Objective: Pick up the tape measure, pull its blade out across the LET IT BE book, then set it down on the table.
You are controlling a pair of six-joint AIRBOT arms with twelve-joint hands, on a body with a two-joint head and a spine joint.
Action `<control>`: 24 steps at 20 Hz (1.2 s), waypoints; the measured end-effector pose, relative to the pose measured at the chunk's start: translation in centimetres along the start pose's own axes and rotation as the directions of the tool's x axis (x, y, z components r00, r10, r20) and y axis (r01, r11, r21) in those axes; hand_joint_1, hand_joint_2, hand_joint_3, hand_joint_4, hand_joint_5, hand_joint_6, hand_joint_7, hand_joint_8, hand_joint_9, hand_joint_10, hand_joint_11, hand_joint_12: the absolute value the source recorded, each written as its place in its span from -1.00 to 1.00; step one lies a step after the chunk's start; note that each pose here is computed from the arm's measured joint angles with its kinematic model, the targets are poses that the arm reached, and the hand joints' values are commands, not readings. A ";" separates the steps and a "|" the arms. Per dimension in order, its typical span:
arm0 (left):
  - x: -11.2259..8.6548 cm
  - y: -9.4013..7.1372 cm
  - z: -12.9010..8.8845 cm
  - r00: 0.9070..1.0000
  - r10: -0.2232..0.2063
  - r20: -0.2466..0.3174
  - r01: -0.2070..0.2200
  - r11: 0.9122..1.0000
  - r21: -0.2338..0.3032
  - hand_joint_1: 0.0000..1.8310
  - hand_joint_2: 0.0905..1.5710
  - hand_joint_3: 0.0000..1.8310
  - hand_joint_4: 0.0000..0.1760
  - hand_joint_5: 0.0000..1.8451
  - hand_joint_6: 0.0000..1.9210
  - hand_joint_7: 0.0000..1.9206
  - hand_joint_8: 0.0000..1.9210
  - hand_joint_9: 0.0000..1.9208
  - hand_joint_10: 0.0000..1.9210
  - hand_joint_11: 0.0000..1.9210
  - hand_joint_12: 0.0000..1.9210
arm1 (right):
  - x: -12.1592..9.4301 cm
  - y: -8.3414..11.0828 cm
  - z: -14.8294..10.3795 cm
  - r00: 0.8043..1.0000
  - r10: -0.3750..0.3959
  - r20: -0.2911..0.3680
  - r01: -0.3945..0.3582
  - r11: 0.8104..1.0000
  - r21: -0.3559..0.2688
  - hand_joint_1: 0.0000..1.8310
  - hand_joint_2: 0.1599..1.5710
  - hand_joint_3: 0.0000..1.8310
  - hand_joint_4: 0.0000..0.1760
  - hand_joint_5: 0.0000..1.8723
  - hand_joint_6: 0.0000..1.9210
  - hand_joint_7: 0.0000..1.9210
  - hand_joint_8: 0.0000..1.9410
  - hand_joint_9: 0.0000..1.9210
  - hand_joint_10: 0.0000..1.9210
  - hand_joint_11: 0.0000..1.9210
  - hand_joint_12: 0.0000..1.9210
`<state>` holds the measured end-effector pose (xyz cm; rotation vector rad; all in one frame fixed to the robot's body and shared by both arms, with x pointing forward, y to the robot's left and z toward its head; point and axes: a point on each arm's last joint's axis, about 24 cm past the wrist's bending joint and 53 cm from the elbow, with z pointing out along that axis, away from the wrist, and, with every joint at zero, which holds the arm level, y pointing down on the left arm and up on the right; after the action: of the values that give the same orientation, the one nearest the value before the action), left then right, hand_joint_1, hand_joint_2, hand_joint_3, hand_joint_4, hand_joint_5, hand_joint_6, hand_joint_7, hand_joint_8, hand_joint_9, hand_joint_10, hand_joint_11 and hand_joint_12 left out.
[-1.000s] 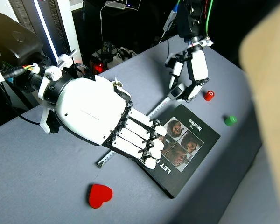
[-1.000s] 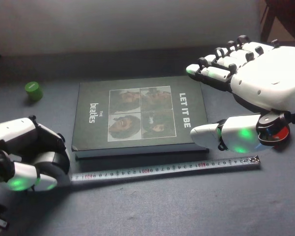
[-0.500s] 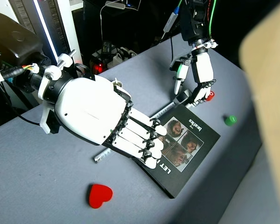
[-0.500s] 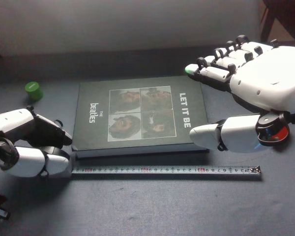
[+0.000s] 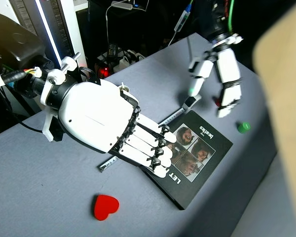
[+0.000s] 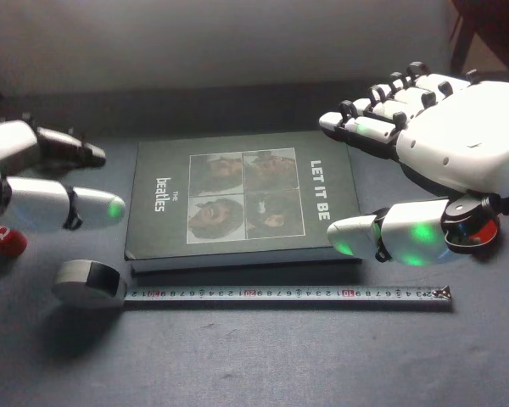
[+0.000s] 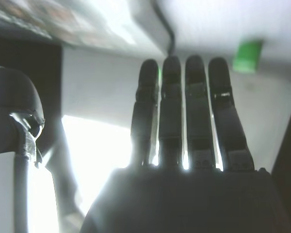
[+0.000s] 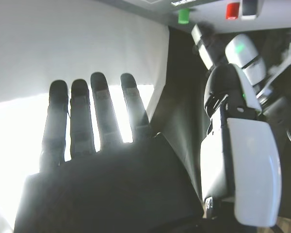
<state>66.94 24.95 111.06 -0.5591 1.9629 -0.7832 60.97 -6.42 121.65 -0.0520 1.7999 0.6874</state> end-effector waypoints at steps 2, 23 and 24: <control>-1.1 -2.6 0.2 1.000 0.021 0.008 -0.021 0.999 0.039 -0.51 0.18 -1.00 -1.00 -0.56 -1.00 -0.59 -1.00 -0.61 -1.00 -0.93 -0.14 | 0.0 0.0 0.0 1.000 0.000 -0.001 0.000 1.000 -0.002 -0.95 0.32 -1.00 -0.03 -0.98 -1.00 -0.94 -1.00 -0.97 -1.00 -1.00 -0.70; 8.4 -12.5 -4.6 0.994 0.090 -0.057 -0.085 0.993 0.085 -0.57 0.84 -1.00 -1.00 0.36 1.00 0.45 1.00 0.50 1.00 0.62 1.00 | 0.1 0.1 0.0 1.000 0.007 -0.003 -0.007 1.000 -0.004 -0.03 0.72 -0.99 -1.00 0.21 1.00 0.49 1.00 0.75 1.00 0.95 1.00; 9.0 -12.5 -4.7 0.990 0.131 -0.058 -0.127 0.989 0.078 -0.55 0.84 -1.00 -1.00 0.37 1.00 0.45 1.00 0.50 1.00 0.63 1.00 | 0.1 0.1 0.0 1.000 0.008 -0.004 -0.008 1.000 -0.005 -0.03 0.72 -1.00 -1.00 0.20 1.00 0.50 1.00 0.75 1.00 0.96 1.00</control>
<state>59.43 11.76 116.50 -0.3631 1.9970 -0.7973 60.89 -6.29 121.60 -0.0499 1.8025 0.6979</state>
